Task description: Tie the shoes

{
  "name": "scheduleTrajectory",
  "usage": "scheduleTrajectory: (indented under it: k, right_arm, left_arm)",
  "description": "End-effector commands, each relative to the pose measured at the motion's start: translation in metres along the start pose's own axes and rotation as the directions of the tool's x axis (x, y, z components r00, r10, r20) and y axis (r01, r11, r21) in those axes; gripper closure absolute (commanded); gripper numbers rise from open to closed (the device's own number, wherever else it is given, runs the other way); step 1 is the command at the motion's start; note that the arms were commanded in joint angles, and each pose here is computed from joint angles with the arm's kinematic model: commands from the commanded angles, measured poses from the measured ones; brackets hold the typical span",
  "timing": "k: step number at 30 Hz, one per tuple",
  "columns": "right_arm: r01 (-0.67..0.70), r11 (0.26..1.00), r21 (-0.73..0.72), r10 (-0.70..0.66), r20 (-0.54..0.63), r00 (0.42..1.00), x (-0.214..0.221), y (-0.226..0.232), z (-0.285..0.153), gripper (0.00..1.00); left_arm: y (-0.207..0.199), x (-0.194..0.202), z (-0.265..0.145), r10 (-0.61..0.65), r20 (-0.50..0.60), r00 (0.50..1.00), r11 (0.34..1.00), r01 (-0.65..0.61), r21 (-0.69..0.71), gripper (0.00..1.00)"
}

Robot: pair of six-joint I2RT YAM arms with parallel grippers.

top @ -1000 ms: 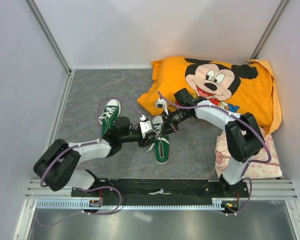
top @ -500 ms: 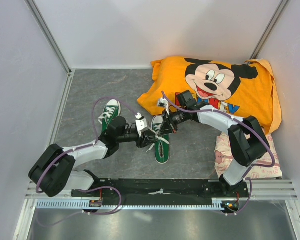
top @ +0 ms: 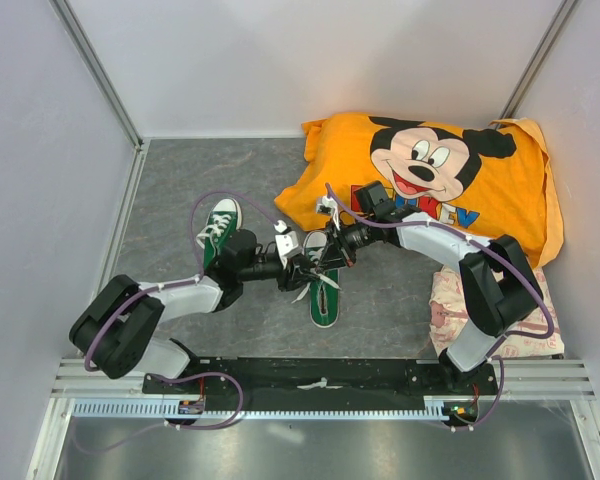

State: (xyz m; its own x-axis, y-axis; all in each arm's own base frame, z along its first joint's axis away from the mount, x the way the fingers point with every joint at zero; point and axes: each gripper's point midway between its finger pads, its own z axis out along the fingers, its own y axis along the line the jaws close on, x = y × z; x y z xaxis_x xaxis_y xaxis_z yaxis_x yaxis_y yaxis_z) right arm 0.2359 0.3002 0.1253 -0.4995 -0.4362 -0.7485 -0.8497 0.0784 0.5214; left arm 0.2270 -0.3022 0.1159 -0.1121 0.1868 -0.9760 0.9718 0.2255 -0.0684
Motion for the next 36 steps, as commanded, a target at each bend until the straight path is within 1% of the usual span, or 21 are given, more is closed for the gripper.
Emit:
scheduleTrajectory:
  k: [1,3,4,5,8,13,16,19,21,24,25,28,30,33,34,36]
  right_arm:
    - [0.056,0.998,-0.039,-0.055,0.039,0.998,-0.011,0.014,-0.004,1.0]
    - [0.058,0.998,-0.036,-0.057,0.041,0.998,-0.011,0.013,-0.005,1.0]
    - [0.06,0.998,-0.034,-0.059,0.04,0.997,-0.011,0.013,-0.005,1.0]
    - [0.058,0.998,-0.032,-0.056,0.041,0.998,-0.011,0.012,-0.005,1.0]
    - [0.055,0.998,-0.025,-0.054,0.044,0.998,-0.012,0.01,-0.007,1.0]
    - [0.045,0.999,-0.023,-0.044,0.05,0.998,-0.013,0.008,-0.009,1.0]
    - [0.042,0.999,-0.024,-0.041,0.049,0.998,-0.012,0.008,-0.009,1.0]
    - [0.046,0.999,-0.024,-0.045,0.049,0.998,-0.012,0.009,-0.009,1.0]
    - [0.042,0.999,-0.024,-0.041,0.049,0.998,-0.011,0.008,-0.009,1.0]
    - [0.044,0.999,-0.025,-0.043,0.05,0.998,-0.012,0.008,-0.009,1.0]
    - [0.044,0.999,-0.024,-0.043,0.05,0.998,-0.012,0.008,-0.009,1.0]
    - [0.043,0.999,-0.026,-0.042,0.048,0.998,-0.011,0.008,-0.009,1.0]
    - [0.045,0.999,-0.025,-0.044,0.051,0.998,-0.012,0.008,-0.01,1.0]
    - [0.045,0.999,-0.026,-0.044,0.05,0.998,-0.012,0.008,-0.009,1.0]
    - [0.044,0.999,-0.027,-0.043,0.05,0.998,-0.012,0.008,-0.009,1.0]
    - [0.045,0.999,-0.026,-0.044,0.05,0.998,-0.011,0.007,-0.009,1.0]
  left_arm:
    - [0.011,-0.025,0.008,0.013,0.067,0.998,1.0,-0.012,-0.018,0.54]
    - [0.01,-0.025,0.009,0.013,0.067,0.998,1.0,-0.012,-0.009,0.59]
    - [0.009,-0.023,0.008,0.009,0.062,0.998,1.0,-0.009,-0.005,0.63]
    - [0.008,-0.021,0.008,0.008,0.059,0.998,1.0,-0.008,0.0,0.71]
    - [0.006,-0.016,0.006,0.012,0.045,0.999,1.0,-0.013,0.012,0.79]
    - [0.006,-0.01,0.004,0.007,0.032,0.999,1.0,-0.007,0.015,0.84]
    - [0.005,-0.009,0.004,0.009,0.031,0.999,1.0,-0.01,0.027,0.83]
    - [0.005,-0.008,0.004,0.013,0.026,1.0,0.999,-0.014,0.029,0.76]
    - [0.006,-0.007,0.005,0.014,0.024,1.0,0.999,-0.015,0.028,0.75]
    - [0.005,-0.005,0.004,0.023,0.018,1.0,0.999,-0.024,0.036,0.71]
    - [0.004,-0.003,0.004,0.029,0.012,1.0,0.999,-0.029,0.037,0.68]
    - [0.005,-0.001,0.003,0.047,0.01,0.999,0.998,-0.048,0.036,0.65]
    - [0.007,-0.001,0.003,0.055,0.009,0.998,0.998,-0.055,0.03,0.65]
    - [0.011,-0.001,0.003,0.056,0.01,0.998,0.998,-0.056,0.029,0.74]
    - [0.012,-0.003,0.003,0.053,0.012,0.999,0.998,-0.054,0.028,0.79]
    - [0.015,-0.006,0.003,0.05,0.021,0.999,0.998,-0.05,0.027,0.83]
